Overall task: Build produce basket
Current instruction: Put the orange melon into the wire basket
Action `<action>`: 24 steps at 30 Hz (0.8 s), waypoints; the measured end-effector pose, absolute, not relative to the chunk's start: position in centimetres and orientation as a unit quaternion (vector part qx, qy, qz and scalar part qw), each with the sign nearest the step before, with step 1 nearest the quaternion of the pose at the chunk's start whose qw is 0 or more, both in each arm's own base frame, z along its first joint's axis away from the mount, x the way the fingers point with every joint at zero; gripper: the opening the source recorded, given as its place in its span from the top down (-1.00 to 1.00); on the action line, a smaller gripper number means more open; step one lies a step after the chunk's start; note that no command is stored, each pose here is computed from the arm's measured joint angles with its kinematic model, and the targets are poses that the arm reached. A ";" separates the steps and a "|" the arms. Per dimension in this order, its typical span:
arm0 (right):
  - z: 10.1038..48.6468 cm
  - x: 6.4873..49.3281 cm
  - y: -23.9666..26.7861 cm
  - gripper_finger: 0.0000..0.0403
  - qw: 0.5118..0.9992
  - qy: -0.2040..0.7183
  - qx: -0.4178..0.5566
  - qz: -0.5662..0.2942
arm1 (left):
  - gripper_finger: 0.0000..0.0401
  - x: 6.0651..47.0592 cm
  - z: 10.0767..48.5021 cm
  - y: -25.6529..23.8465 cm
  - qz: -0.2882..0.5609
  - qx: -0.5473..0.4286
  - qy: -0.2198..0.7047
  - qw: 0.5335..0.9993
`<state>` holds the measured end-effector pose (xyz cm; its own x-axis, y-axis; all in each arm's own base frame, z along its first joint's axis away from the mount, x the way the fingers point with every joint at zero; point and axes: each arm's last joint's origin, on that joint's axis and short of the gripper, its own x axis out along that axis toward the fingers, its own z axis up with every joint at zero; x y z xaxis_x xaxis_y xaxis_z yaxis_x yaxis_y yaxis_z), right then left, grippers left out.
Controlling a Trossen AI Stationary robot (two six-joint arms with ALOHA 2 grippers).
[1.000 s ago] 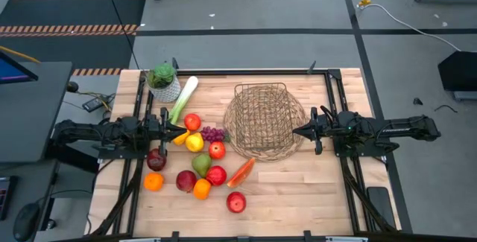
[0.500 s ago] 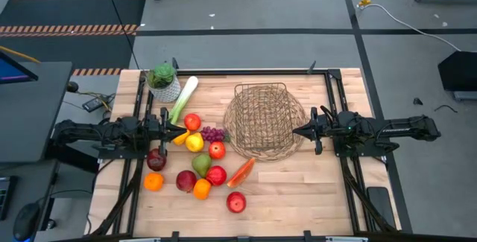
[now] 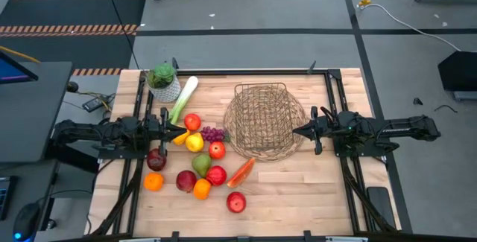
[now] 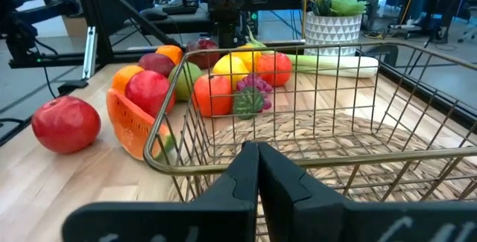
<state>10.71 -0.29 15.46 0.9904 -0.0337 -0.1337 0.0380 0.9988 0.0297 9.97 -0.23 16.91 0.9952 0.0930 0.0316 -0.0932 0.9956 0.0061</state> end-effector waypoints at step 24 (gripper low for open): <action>18.2 10.7 -0.3 0.92 0.995 -0.075 0.067 -0.012 | 0.87 10.0 16.9 -0.2 0.046 -0.039 -0.017 0.998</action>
<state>10.69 -0.29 18.18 0.9884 -0.0335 0.1480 0.0133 0.9907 0.1353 9.97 -0.23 16.91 0.9952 0.0930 0.0311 -0.0903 0.9927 -0.0798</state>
